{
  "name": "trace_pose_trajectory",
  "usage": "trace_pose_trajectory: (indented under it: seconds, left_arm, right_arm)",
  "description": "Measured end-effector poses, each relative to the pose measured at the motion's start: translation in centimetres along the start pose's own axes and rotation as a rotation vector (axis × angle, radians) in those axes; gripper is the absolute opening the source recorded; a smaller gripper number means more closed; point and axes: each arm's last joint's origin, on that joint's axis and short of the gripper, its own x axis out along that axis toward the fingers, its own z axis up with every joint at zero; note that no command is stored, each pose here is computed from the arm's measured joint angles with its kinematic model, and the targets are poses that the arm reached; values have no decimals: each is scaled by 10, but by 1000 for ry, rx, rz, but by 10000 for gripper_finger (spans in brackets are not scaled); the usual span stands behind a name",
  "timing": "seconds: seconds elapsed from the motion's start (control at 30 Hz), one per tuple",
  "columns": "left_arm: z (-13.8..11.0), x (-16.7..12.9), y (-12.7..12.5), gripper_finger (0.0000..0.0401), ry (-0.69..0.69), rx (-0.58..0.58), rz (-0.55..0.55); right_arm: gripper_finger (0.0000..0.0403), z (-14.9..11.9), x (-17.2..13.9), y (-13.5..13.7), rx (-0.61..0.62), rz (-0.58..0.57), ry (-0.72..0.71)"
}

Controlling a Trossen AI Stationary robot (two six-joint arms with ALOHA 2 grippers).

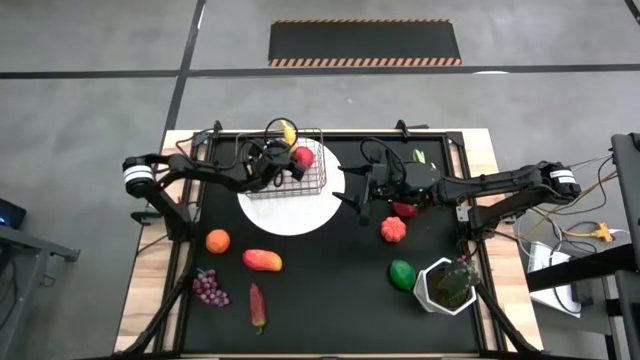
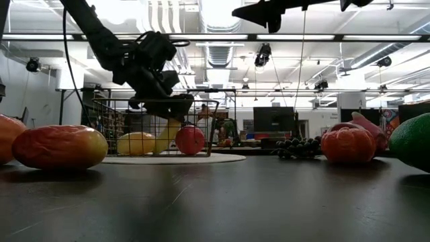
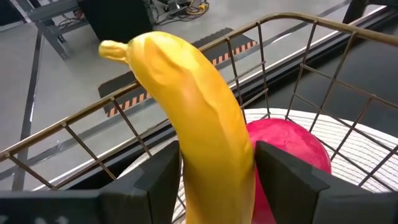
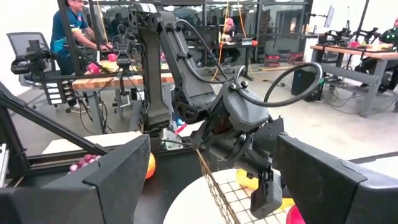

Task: Build produce basket
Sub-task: Put the banana into the wire basket, then put the tangerine into the wire basket

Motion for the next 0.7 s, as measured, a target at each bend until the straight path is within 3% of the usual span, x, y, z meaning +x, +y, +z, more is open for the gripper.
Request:
trace_pose_trajectory:
  seconds: [0.7]
  left_arm:
    - [26,-33,20,188,-8,51,-4]
  right_arm:
    - [327,-1,0,0,51,0,12]
